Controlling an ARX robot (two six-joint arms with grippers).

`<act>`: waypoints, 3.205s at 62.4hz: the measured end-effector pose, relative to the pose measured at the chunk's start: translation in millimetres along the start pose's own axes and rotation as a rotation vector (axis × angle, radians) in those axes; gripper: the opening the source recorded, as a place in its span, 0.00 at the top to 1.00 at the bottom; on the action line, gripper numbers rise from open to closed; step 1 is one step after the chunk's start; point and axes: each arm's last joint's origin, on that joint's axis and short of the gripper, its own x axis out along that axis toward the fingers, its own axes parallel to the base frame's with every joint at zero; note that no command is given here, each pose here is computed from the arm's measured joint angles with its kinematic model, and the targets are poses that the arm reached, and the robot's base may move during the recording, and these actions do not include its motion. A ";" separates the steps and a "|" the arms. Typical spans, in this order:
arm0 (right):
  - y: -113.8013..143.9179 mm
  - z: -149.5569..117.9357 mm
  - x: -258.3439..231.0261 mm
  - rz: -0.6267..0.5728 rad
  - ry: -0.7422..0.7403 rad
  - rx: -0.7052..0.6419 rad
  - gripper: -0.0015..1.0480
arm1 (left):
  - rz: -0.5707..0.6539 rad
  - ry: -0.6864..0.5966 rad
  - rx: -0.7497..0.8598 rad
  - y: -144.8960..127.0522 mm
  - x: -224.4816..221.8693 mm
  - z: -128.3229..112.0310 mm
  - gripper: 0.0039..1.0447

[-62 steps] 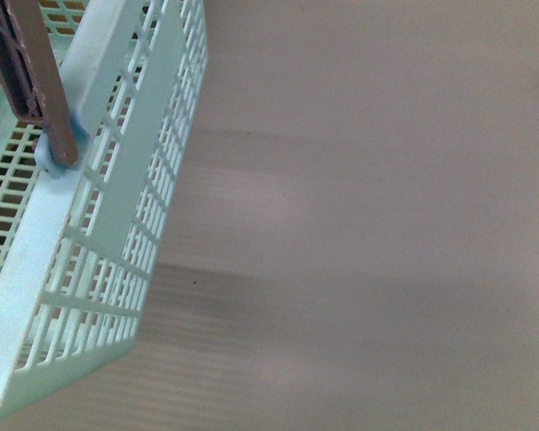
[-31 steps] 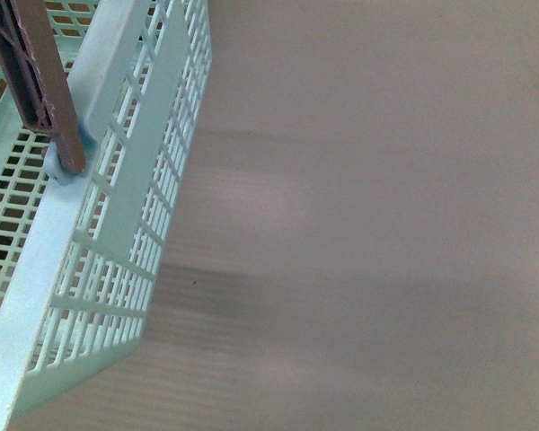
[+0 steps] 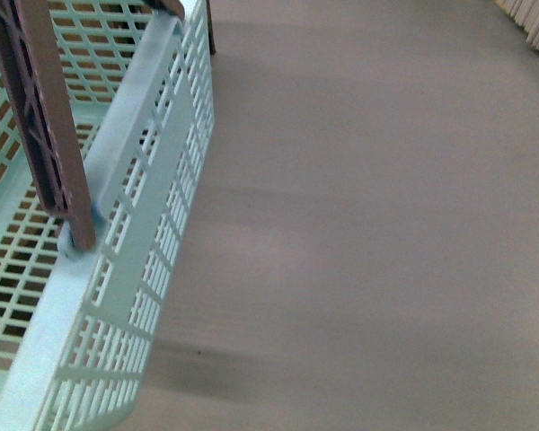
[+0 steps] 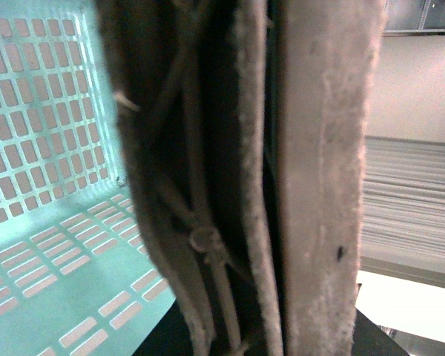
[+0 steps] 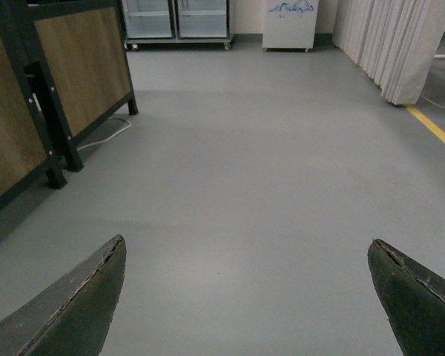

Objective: Pick lemon and mango into basket

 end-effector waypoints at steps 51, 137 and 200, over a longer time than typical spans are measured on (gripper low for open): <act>0.0 0.0 0.0 0.000 0.000 0.000 0.08 | 0.001 0.000 0.000 0.4 0.0 0.0 0.84; -0.1 0.1 0.0 -0.003 -0.001 0.000 0.08 | 0.000 0.019 -0.016 0.3 0.0 -1.5 0.84; 0.0 0.1 -0.1 0.000 -0.002 0.000 0.08 | 0.002 0.000 -0.004 0.7 -0.2 -0.2 0.84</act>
